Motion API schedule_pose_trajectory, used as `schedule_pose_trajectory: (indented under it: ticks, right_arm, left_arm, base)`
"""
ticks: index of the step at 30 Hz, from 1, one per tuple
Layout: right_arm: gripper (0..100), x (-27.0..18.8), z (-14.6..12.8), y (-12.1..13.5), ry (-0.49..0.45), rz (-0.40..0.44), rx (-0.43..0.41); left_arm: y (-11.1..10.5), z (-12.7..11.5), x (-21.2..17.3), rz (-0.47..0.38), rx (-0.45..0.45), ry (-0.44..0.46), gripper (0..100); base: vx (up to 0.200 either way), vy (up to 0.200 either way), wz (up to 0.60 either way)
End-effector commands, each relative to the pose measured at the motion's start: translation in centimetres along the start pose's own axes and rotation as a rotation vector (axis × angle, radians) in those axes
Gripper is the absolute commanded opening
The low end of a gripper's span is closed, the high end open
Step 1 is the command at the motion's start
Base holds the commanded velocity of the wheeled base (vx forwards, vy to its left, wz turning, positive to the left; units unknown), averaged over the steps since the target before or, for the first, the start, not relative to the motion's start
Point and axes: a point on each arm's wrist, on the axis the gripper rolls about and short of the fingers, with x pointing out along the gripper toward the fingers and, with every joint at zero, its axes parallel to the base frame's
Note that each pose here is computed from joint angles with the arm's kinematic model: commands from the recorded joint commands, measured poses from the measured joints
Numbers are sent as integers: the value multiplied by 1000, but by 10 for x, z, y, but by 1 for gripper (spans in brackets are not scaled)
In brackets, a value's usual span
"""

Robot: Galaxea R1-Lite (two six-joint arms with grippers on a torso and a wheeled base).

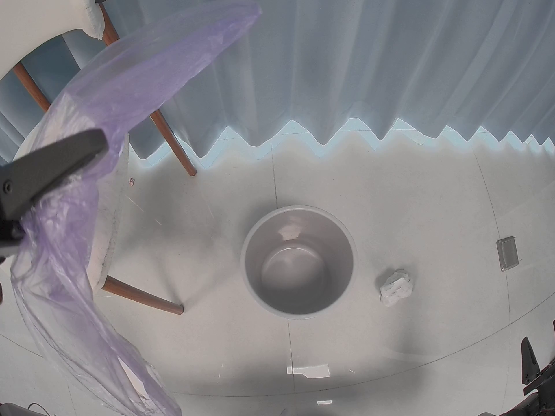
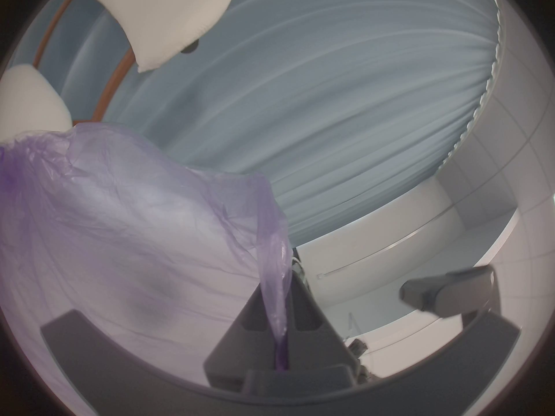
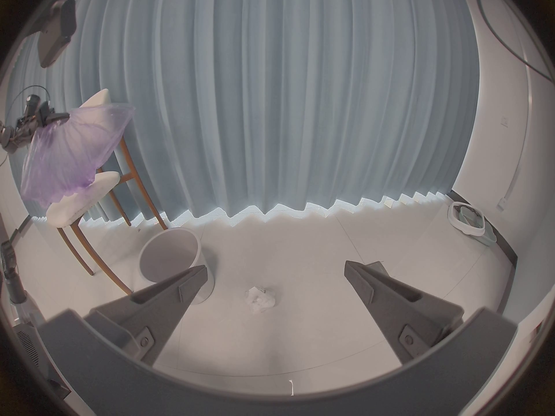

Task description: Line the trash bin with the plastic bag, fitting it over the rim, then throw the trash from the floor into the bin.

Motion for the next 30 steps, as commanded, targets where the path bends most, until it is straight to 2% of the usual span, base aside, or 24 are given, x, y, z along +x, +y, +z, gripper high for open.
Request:
schedule_pose_trajectory:
  ticks: [1,4,8,14,25,30]
  right_arm:
    - [100,0,-5,0,0,0,0]
    - [100,0,-5,0,0,-1,0]
    - [100,0,-5,0,0,0,0]
    - [100,0,-5,0,0,-1,0]
    - [100,0,-5,0,0,-1,0]
    - [100,0,-5,0,0,0,0]
  left_arm:
    - [-12,10,29,-78,-107,34,0]
    - [-24,20,46,-133,-184,36,0]
    - [-25,23,66,-139,-194,48,0]
    - [-21,5,99,-130,-207,135,0]
    - [-19,-6,121,-132,-193,180,0]
    - [-11,-13,127,-105,-135,200,0]
  base:
    - [0,0,0]
    - [0,0,0]
    - [0,0,0]
    - [0,0,0]
    - [0,0,0]
    - [0,0,0]
